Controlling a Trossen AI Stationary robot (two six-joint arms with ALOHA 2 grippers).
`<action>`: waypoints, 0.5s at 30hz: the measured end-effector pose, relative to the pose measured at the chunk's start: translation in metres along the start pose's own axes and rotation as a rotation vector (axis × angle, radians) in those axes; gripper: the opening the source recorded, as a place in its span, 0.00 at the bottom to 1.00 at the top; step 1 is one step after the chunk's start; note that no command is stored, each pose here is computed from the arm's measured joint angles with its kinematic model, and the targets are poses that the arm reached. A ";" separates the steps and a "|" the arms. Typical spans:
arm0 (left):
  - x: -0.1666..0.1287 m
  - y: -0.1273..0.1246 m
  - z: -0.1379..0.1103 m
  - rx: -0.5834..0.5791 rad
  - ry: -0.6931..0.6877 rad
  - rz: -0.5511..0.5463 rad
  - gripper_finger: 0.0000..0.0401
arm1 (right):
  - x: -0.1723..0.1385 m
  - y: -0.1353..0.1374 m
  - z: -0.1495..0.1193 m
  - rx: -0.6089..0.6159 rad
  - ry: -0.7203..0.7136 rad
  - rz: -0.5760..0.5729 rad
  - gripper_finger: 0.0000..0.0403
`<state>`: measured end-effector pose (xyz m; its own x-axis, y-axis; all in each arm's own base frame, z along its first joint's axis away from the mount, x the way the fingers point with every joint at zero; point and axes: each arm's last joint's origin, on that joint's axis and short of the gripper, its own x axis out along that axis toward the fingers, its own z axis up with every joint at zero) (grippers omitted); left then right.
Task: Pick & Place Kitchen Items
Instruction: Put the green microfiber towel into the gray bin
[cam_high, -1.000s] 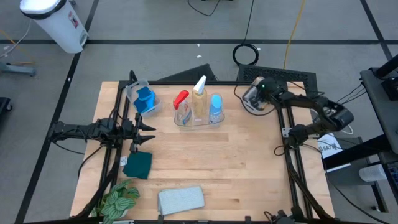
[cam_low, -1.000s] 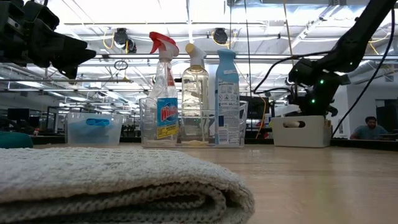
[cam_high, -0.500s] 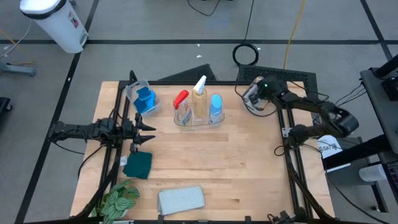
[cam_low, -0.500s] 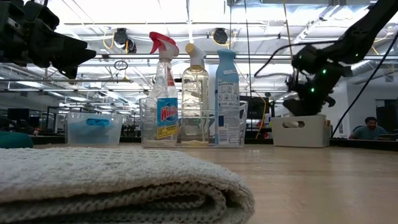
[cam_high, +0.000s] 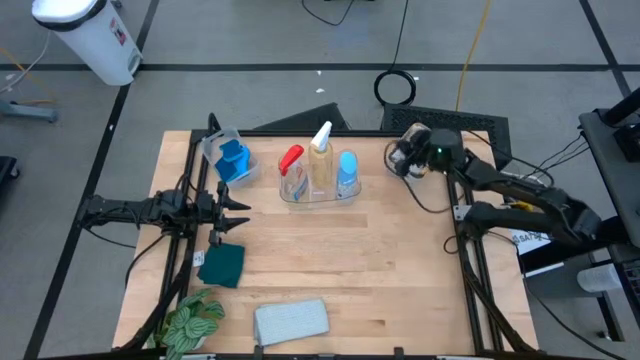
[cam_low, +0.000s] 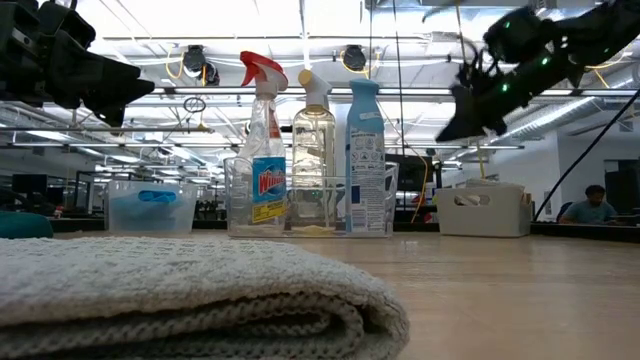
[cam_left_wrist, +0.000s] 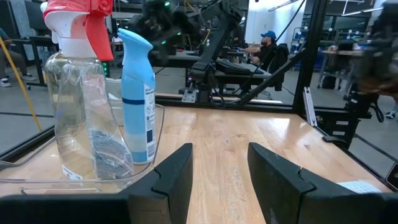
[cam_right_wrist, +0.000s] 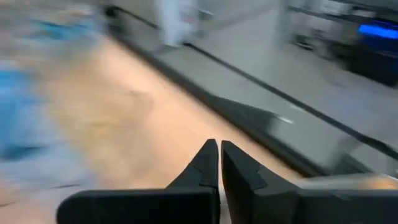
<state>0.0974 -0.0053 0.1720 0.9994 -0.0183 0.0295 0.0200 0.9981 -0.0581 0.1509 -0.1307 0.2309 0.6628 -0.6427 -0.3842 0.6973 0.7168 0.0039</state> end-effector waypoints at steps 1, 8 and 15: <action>0.000 0.000 0.000 0.000 0.001 0.000 0.40 | -0.004 0.008 0.002 0.000 -0.014 0.063 0.00; 0.000 0.000 0.000 0.000 0.000 0.001 0.40 | -0.031 0.064 0.004 -0.014 -0.050 0.463 0.00; 0.000 0.000 0.000 0.000 0.001 0.001 0.40 | -0.062 0.119 -0.005 -0.115 -0.078 0.780 0.00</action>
<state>0.0974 -0.0053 0.1719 0.9994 -0.0175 0.0288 0.0192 0.9981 -0.0581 0.1913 -0.0047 0.2508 0.9689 0.0430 -0.2439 -0.0065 0.9889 0.1485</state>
